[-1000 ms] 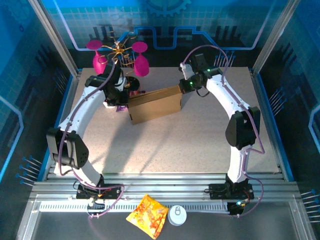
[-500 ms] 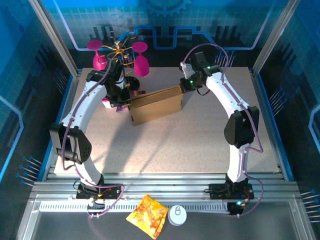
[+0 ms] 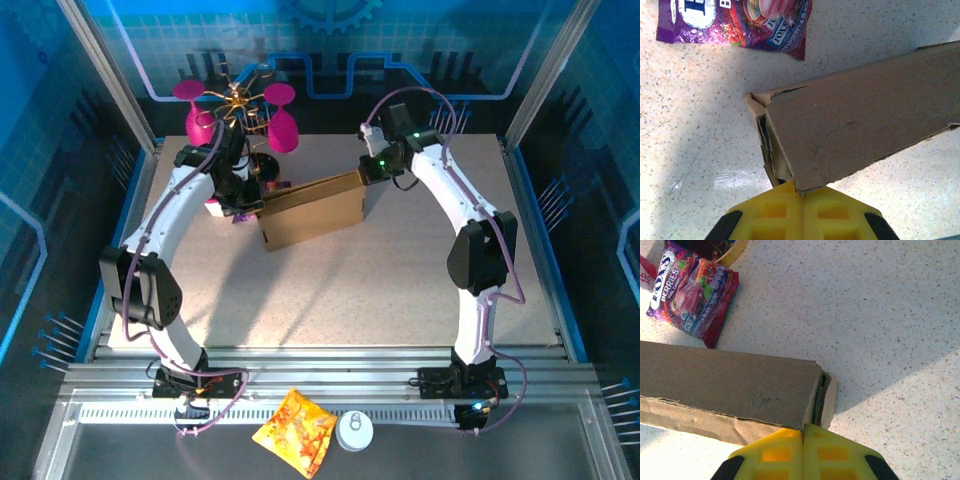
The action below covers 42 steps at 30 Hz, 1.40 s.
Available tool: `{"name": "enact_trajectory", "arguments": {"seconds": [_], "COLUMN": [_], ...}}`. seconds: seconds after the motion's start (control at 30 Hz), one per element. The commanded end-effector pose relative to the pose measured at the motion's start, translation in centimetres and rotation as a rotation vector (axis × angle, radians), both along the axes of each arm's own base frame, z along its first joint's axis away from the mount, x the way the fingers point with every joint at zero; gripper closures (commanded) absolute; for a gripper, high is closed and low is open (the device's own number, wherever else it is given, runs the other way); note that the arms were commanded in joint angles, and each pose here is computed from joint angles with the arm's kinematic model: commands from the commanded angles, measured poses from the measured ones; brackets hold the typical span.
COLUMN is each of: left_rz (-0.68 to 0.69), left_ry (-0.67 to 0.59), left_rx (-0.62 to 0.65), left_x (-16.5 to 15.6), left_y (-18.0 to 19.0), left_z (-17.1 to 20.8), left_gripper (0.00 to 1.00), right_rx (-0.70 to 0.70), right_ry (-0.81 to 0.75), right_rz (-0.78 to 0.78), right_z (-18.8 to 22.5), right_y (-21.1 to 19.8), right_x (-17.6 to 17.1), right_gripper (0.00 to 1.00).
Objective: Fold the paper box
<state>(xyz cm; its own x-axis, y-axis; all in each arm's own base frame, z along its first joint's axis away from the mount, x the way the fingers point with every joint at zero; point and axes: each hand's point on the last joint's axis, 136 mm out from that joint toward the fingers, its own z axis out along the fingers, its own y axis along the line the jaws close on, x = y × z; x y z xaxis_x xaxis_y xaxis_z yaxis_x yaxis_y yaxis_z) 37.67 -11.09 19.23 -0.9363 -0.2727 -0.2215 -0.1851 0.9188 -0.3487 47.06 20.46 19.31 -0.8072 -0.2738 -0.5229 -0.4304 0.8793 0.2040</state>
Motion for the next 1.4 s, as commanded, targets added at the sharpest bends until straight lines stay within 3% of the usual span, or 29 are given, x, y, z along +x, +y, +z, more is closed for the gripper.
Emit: {"name": "enact_trajectory", "arguments": {"seconds": [0.0,0.23,0.47,0.67,1.37], "left_rz": [-0.042,-0.026,0.047,0.029,0.006], "left_ry": [-0.037,-0.051,-0.029,0.041,0.092], "left_rx": [-0.004,-0.001,-0.105,-0.142,-0.068], "left_x": [0.2,-0.6,-0.2,-0.8,-0.7], "left_y": [-0.4,0.0,0.9,0.9,3.2], "left_z": [-0.7,-0.6,1.6,0.5,0.5], "left_gripper": [1.00,1.00,1.00,1.00,1.00], "right_rx": [0.018,0.021,0.032,0.031,0.006], "right_ry": [0.008,-0.061,-0.031,0.017,0.093], "right_rz": [0.038,0.029,0.010,0.007,-0.002], "right_z": [-1.0,-1.0,-0.2,-0.5,-0.6], "right_y": [0.6,-0.1,-0.4,-0.3,-0.2], "right_x": [-0.8,-1.1,-0.6,-0.5,-0.5], "right_gripper": [1.00,1.00,1.00,1.00,1.00]}}
